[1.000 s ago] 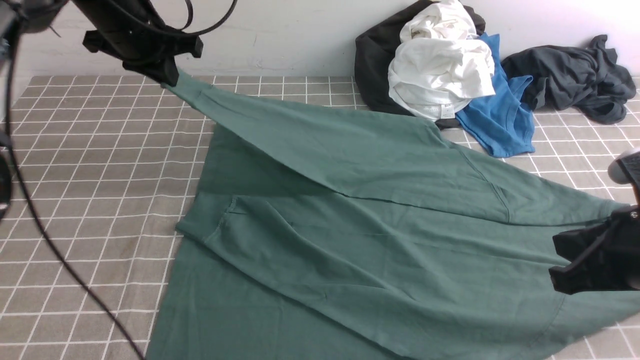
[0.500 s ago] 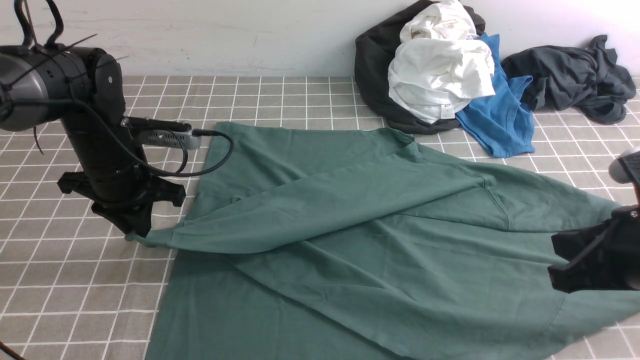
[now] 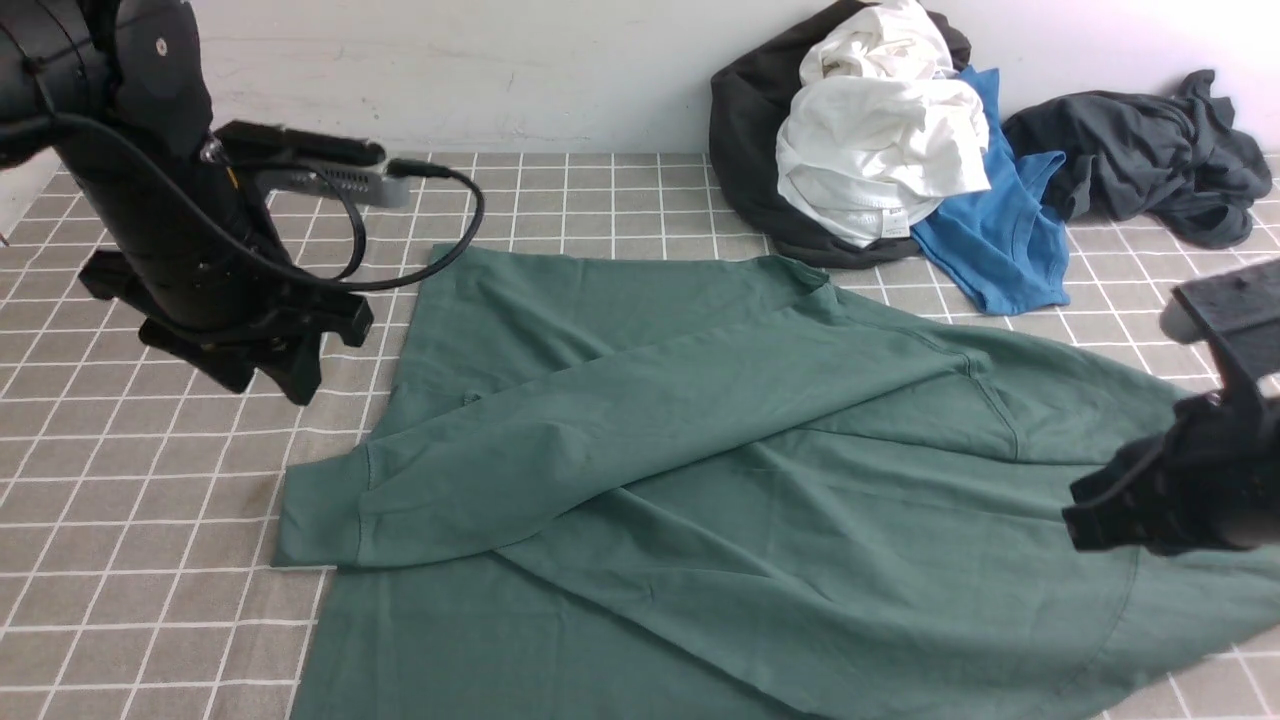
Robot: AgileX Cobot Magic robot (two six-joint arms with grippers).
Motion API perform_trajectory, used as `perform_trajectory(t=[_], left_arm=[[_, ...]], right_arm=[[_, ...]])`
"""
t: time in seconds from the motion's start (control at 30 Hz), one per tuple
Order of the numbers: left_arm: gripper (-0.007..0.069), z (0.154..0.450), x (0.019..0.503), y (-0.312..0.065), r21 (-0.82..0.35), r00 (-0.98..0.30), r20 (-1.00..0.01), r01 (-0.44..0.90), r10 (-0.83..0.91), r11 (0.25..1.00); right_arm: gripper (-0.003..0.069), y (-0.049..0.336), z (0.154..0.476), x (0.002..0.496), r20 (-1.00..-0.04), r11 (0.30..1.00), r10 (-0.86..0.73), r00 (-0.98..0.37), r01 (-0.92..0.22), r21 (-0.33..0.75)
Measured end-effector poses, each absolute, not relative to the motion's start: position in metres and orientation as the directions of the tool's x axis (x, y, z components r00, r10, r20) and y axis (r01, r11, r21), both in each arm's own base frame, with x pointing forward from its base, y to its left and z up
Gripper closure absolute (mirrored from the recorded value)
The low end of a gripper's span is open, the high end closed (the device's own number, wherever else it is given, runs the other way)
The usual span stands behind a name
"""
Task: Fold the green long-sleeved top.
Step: Use both arms simultaneously to clamp the lower edge of the clothing fabric
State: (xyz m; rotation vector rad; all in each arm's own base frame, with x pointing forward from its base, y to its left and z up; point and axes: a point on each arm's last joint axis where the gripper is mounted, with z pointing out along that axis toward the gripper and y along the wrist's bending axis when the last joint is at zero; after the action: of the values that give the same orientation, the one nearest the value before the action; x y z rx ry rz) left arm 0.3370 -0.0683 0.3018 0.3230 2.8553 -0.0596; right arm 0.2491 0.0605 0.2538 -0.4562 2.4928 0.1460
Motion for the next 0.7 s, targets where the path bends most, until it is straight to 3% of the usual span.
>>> perform_trajectory(t=[0.13,0.2,0.37,0.5,0.7], left_arm=[[0.0315,0.328,0.317,-0.085,-0.005,-0.899,-0.341,0.294,0.275,0.956],[0.0315,0.346,0.302,-0.09,0.004,-0.865,-0.394,0.336,0.311,0.942],[0.0315,0.369,0.283,-0.088,0.012,-0.832,-0.454,0.353,0.319,0.936],[0.0315,0.383,0.272,-0.084,0.027,-0.809,-0.495,0.351,0.317,0.936],[0.0315,0.387,0.269,-0.08,0.055,-0.799,-0.505,0.347,0.325,0.936]], right_arm=[[0.0507,0.055,0.241,0.288,-0.536,0.953,-0.256,-0.805,-0.301,-0.002],[0.0391,0.038,0.222,0.328,-0.499,0.978,-0.183,-0.847,-0.207,-0.008],[0.0264,0.018,0.182,0.376,-0.428,0.994,-0.097,-0.898,-0.11,0.006],[0.0237,0.022,0.151,0.401,-0.384,0.995,-0.074,-0.92,-0.093,0.033],[0.0256,0.031,0.143,0.415,-0.393,0.994,-0.044,-0.918,-0.078,0.072]])
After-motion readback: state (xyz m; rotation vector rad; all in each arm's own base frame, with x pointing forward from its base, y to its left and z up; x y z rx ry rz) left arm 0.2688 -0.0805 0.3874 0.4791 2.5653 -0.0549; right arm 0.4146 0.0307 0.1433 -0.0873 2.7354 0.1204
